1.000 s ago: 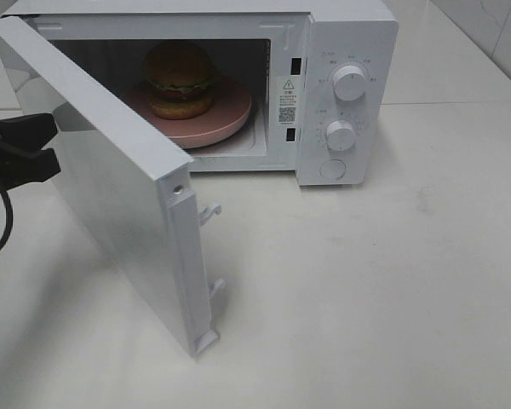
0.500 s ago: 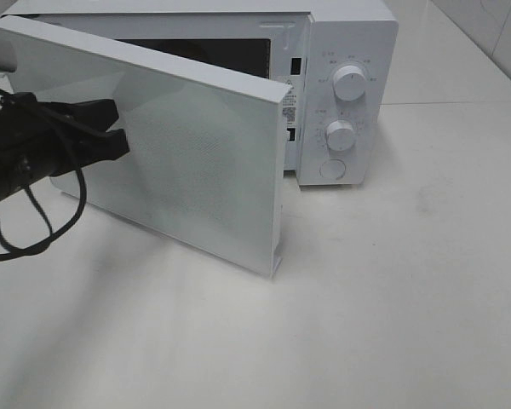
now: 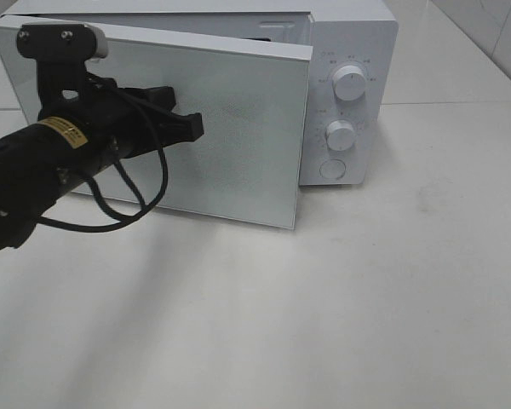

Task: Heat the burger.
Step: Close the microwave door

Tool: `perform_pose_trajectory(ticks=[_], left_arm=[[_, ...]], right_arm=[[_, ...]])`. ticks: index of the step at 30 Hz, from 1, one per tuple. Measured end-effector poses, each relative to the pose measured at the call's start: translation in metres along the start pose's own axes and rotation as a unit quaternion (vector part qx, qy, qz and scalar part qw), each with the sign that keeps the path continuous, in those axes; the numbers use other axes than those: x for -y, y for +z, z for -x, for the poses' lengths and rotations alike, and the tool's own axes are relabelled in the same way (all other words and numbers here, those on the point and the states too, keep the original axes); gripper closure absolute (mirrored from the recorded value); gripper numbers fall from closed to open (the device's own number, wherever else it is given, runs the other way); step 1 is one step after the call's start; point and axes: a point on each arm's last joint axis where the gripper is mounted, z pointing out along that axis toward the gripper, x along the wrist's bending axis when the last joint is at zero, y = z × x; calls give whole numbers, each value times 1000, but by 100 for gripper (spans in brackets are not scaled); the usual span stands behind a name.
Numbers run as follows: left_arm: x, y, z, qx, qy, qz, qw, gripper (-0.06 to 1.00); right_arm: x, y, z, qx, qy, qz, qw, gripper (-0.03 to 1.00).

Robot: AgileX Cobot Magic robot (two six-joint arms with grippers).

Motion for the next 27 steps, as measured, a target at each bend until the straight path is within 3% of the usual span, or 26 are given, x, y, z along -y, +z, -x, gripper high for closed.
perform_pose_trajectory(ticks=[12, 18, 27], left_arm=[[-5, 46, 18, -2, -23, -2, 1000, 94], [-5, 60, 32, 21, -16, -15, 1000, 94], [-7, 73, 38, 17, 5, -22, 1000, 94]], right_arm=[[0, 0, 0, 0, 0, 0, 1000, 21], [0, 0, 0, 0, 0, 0, 1000, 21], [0, 0, 0, 0, 0, 0, 1000, 21]])
